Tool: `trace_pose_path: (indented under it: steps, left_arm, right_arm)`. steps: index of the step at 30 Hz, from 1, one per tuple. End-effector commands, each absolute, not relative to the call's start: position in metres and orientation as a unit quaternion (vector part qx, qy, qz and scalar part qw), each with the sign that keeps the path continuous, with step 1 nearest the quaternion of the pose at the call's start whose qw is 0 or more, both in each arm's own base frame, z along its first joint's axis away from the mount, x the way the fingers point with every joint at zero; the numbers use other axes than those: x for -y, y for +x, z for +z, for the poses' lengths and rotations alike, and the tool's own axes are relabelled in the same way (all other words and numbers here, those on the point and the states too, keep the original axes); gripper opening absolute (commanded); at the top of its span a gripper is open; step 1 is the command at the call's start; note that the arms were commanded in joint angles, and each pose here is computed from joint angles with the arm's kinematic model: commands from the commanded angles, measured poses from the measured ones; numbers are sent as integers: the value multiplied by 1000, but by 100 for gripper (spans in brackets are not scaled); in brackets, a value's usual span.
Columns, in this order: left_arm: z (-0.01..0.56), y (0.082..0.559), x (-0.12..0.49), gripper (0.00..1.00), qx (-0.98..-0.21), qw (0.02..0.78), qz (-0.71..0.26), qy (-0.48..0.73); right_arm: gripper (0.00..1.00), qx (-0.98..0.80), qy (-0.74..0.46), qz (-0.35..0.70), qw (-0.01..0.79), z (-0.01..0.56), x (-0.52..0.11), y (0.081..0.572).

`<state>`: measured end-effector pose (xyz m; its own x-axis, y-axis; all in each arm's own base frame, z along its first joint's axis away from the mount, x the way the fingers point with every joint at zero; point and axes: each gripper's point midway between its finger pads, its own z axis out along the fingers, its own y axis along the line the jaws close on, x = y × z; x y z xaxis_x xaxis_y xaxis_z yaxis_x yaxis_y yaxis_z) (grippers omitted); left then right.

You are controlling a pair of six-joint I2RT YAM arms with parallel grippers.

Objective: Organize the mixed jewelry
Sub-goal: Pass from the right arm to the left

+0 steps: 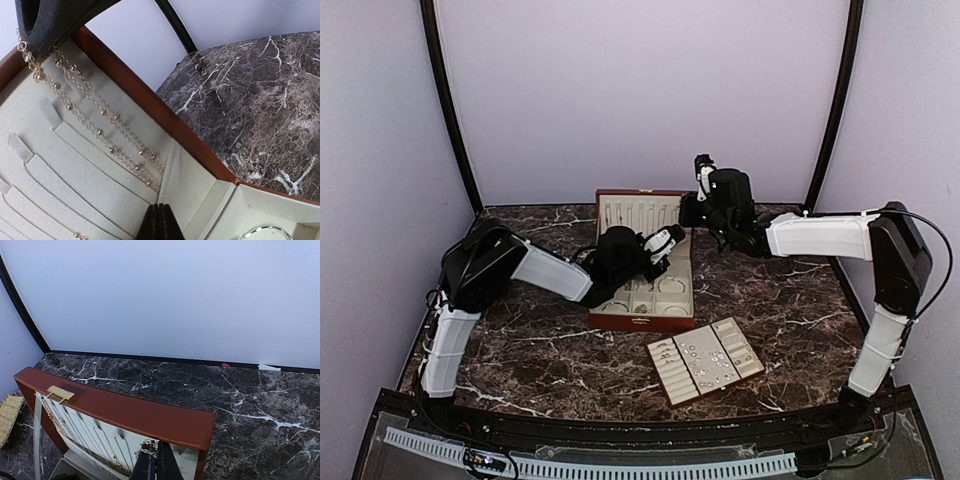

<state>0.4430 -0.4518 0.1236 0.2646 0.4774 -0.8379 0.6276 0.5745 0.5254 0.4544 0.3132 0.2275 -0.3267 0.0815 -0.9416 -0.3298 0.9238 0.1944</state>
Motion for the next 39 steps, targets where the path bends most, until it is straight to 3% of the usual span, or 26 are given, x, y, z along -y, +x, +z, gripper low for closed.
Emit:
trace_pose_path:
  steps: [1, 12, 18, 32, 39]
  left_arm:
    - [199, 438, 451, 10, -587, 693, -105, 405]
    - [238, 430, 448, 31, -587, 694, -205, 364]
    - [238, 431, 450, 36, -589, 673, -246, 373]
    - [220, 447, 464, 38, -609, 637, -274, 385]
    - [212, 453, 470, 33, -617, 629, -272, 386]
  right_arm:
    - [0, -793, -86, 196, 570, 227, -310, 450]
    - [0, -790, -99, 228, 561, 232, -312, 443]
    - [0, -784, -99, 251, 559, 236, -313, 441]
    - [0, -777, -100, 279, 556, 245, -311, 441]
    - [0, -774, -104, 291, 553, 247, -311, 438]
